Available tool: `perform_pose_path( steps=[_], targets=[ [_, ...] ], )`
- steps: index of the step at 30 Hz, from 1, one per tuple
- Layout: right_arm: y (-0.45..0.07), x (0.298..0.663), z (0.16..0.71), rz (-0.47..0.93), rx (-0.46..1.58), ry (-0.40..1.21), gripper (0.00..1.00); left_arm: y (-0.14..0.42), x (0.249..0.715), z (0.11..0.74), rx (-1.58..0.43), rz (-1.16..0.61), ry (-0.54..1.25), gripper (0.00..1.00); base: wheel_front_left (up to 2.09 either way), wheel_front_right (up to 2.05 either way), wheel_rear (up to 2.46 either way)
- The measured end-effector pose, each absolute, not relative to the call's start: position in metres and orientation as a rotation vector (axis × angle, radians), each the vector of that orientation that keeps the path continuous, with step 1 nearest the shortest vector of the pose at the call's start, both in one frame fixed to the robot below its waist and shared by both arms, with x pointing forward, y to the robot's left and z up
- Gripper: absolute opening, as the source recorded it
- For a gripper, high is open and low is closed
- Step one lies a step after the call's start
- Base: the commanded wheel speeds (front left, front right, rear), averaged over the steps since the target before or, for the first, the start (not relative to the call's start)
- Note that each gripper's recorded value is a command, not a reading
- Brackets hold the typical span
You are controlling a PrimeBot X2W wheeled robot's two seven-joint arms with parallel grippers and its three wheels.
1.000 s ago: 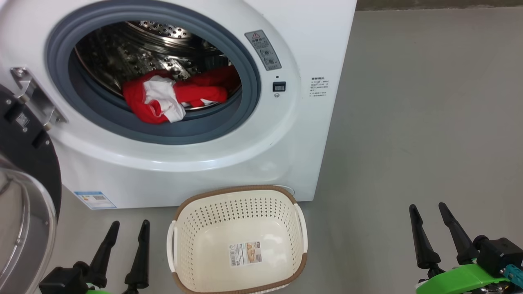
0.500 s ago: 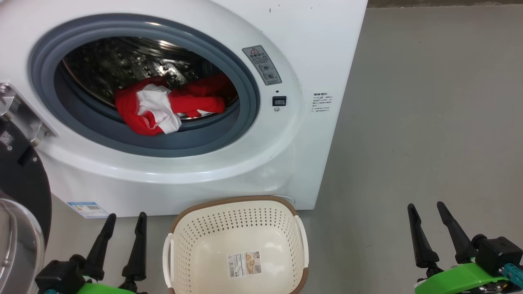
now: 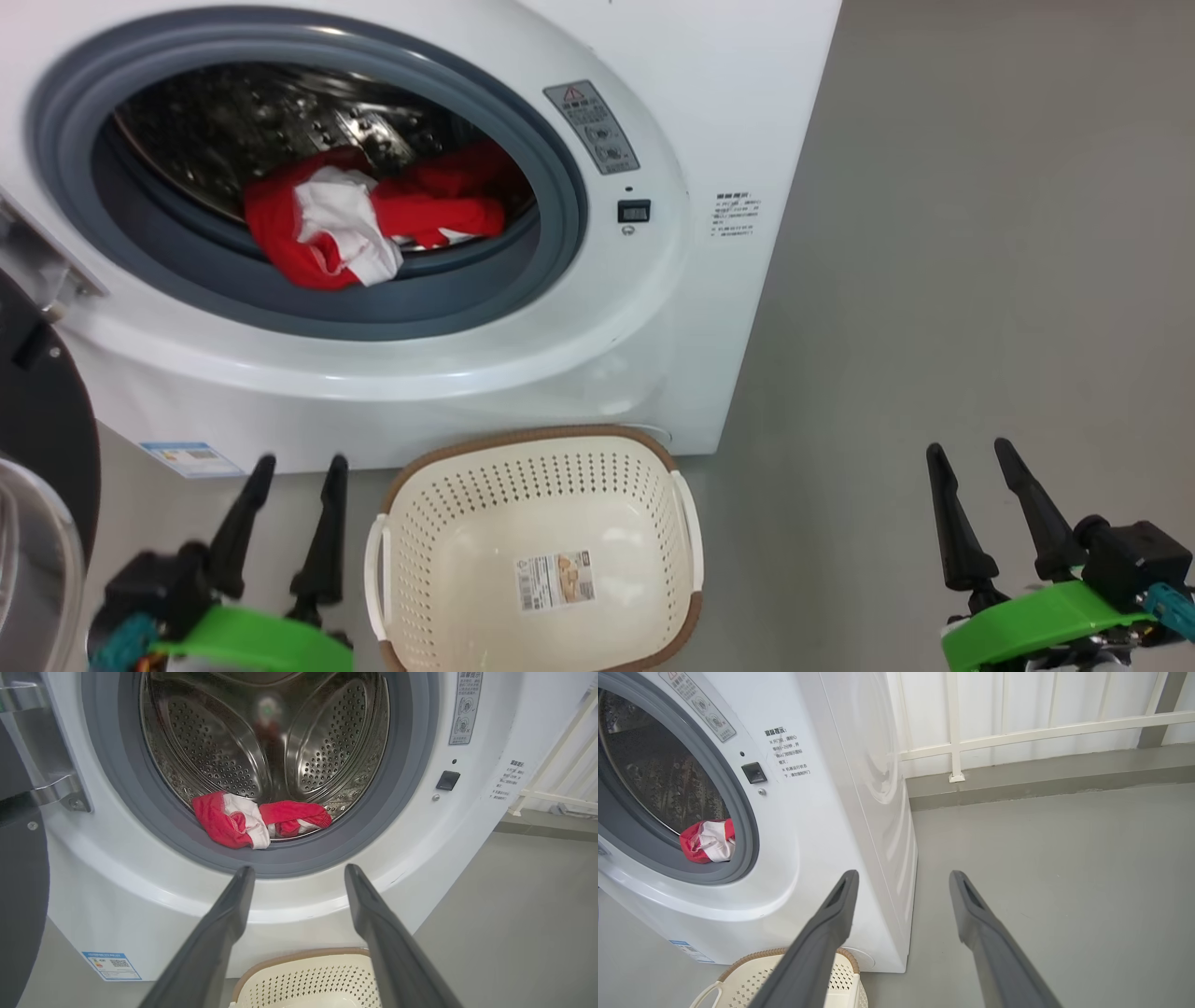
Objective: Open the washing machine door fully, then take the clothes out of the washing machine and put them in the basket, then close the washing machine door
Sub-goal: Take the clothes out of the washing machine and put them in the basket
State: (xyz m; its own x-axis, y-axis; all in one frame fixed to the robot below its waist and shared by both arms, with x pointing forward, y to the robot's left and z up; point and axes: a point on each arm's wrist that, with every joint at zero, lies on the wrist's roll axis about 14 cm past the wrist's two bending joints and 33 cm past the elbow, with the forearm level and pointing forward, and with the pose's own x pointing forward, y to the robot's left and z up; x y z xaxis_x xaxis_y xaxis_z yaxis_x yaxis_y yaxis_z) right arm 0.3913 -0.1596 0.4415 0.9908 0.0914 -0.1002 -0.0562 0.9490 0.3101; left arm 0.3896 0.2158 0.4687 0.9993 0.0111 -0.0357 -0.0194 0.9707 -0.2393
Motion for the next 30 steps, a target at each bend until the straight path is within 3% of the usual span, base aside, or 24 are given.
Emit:
perform_pose_path(
  steps=[13, 30],
  targets=[
    [-0.165, 0.408, 0.428, 0.047, 0.312, 0.136, 1.0, 0.192, 0.483, 0.478, 0.025, -0.138, 0.029, 1.0, 0.0, 0.0, 0.0],
    [-0.186, 0.419, 0.411, -0.018, 0.296, 0.161, 1.0, 0.164, 0.575, 0.443, 0.34, -0.287, 0.12, 1.0, 0.0, 0.0, 0.0]
  ],
)
